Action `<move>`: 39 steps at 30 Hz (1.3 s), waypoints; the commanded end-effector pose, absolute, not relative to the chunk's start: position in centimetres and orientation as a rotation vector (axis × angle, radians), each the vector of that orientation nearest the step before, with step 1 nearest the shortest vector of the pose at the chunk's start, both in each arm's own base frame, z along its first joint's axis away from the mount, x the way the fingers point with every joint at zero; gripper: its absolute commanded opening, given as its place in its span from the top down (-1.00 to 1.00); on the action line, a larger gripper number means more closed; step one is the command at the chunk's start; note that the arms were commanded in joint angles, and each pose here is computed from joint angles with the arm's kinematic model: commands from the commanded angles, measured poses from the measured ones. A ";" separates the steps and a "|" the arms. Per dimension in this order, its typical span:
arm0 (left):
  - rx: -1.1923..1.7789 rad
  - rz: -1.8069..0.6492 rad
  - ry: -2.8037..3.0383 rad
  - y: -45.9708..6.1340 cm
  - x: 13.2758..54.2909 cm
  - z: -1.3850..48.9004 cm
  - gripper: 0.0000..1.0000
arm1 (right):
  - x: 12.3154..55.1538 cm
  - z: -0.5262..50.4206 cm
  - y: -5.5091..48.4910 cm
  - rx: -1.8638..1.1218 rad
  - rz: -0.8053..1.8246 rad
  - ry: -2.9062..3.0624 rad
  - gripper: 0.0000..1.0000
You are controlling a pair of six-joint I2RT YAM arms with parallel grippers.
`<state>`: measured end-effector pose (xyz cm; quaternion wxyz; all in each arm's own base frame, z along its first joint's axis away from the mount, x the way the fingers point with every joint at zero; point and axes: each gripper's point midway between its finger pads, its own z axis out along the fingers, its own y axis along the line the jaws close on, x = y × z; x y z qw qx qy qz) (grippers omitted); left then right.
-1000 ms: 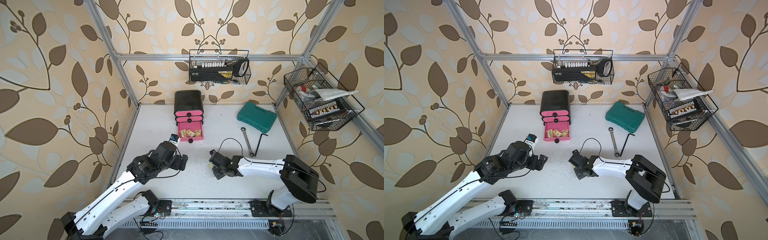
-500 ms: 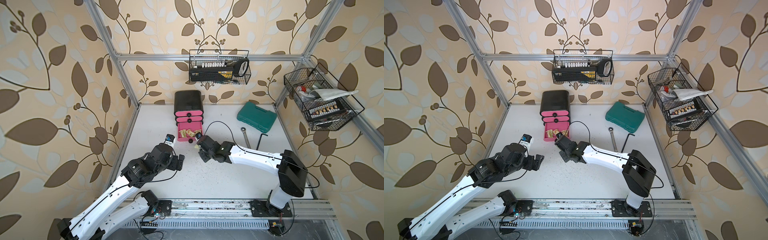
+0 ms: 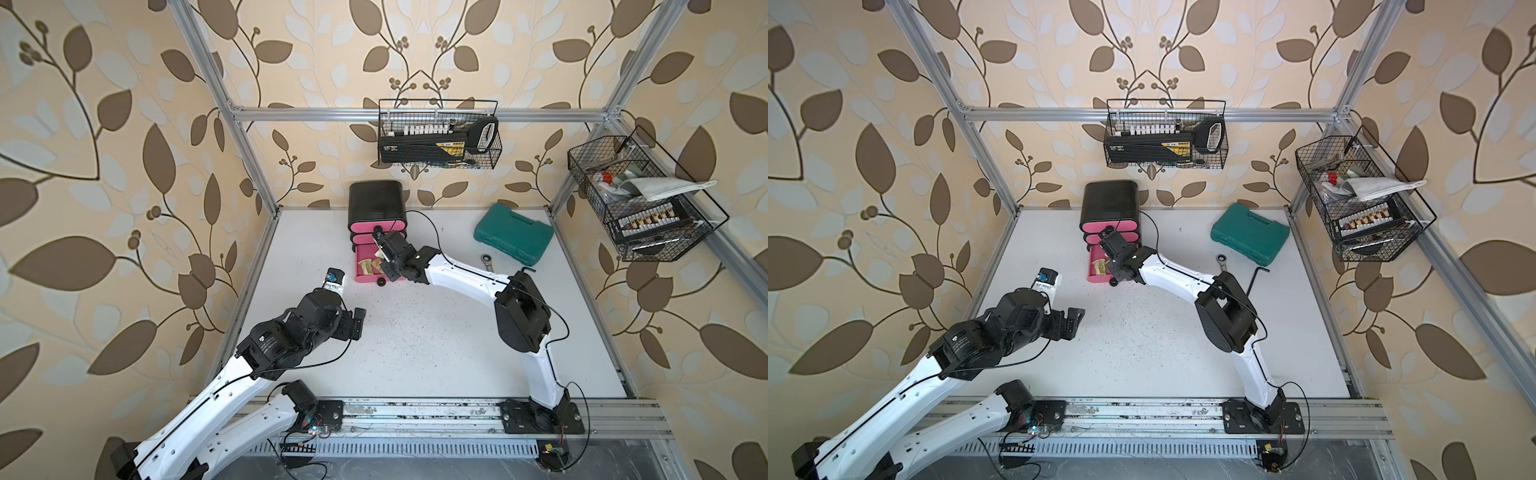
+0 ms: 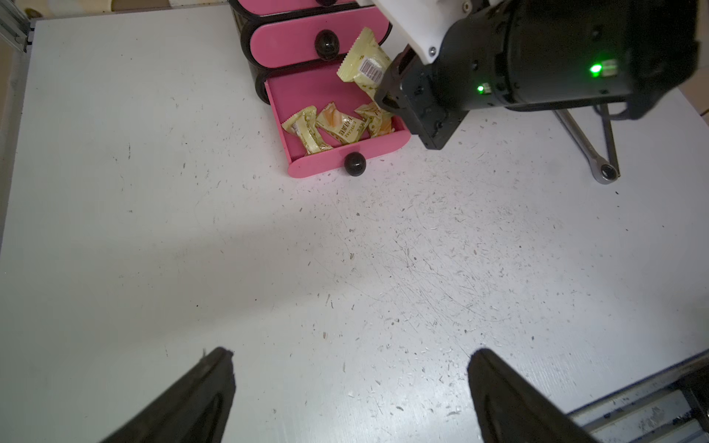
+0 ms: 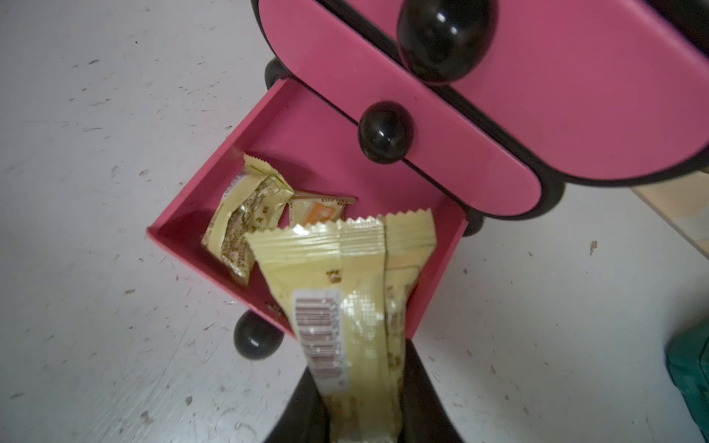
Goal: Place the cookies into the drawer by color
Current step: Place the cookie in the drawer.
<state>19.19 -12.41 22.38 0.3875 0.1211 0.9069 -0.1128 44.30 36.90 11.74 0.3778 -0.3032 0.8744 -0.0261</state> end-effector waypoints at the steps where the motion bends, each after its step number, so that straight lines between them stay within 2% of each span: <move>1: 0.280 -0.293 2.273 -12.0 19.2 23.7 -0.97 | 46.4 10.8 37.1 -0.839 -0.179 2.181 0.49; 10: 0.278 -0.290 2.270 -12.0 19.3 23.7 -0.97 | 49.3 9.1 37.4 -0.855 -0.301 2.113 0.46; 17: 0.275 -0.282 2.274 -11.9 19.4 23.6 -0.97 | 50.1 8.7 37.5 -0.859 -0.344 2.100 -0.01; 24: 0.274 -0.269 2.279 -11.9 19.4 23.4 -0.97 | 48.7 12.8 38.3 -0.813 -0.303 2.058 -0.03; 32: 0.275 -0.265 2.283 -11.9 19.5 23.4 -0.97 | 45.9 18.5 38.8 -0.681 -0.028 2.060 0.00; 39: 0.262 -0.253 2.281 -11.6 19.6 23.4 -0.97 | 40.4 21.8 37.8 -0.399 0.568 2.158 0.04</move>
